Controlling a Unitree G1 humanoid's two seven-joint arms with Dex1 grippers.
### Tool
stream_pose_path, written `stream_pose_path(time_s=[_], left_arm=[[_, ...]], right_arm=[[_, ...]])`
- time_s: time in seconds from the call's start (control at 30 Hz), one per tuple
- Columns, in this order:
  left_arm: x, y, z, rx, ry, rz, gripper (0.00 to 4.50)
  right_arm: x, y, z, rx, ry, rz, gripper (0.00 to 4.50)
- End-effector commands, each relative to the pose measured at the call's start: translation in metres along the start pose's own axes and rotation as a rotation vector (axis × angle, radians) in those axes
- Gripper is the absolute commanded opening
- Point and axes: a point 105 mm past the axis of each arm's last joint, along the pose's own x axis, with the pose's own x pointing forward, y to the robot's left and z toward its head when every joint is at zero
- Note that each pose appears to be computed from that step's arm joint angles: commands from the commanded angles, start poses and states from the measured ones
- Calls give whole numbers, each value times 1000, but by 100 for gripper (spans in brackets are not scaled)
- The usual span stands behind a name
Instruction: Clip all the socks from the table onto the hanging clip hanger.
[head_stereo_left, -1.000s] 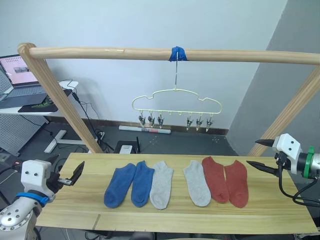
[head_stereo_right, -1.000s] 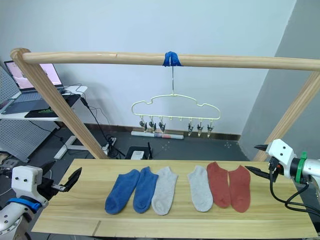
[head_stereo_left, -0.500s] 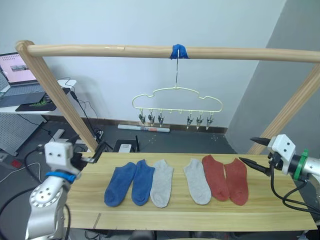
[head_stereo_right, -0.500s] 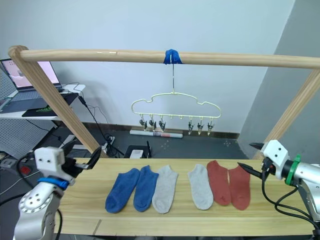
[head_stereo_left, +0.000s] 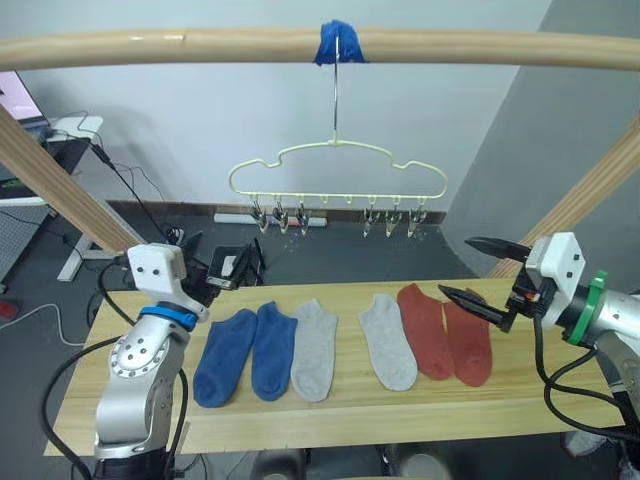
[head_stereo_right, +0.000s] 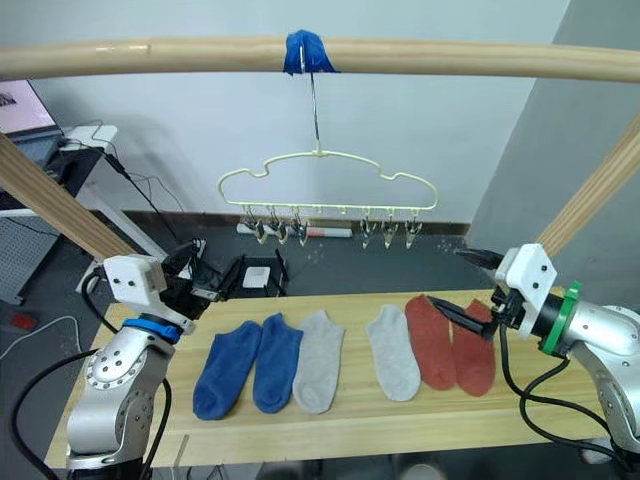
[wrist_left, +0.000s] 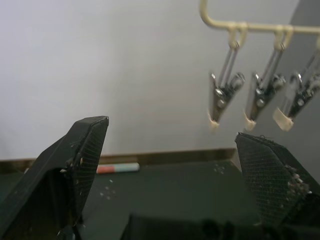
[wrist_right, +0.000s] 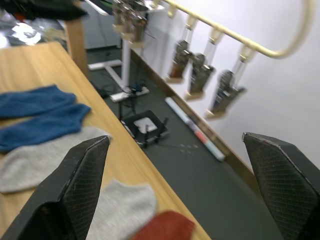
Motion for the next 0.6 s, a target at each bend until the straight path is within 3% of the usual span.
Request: stream_pose_path(time_s=[0.03, 0.43, 0.53, 0.6], left_arm=[[3, -6, 21, 22, -88, -9, 450], [15, -11, 37, -63, -168, -17, 450], [15, -15, 36, -62, -170, -34, 396], [15, -15, 35, -66, -174, -27, 396]], right_arm=[[5, 14, 27, -25, -63, 63, 445], [11, 21, 42, -42, -74, 138, 445], [13, 22, 45, -47, -82, 148, 450], [14, 23, 46, -48, -85, 152, 450]])
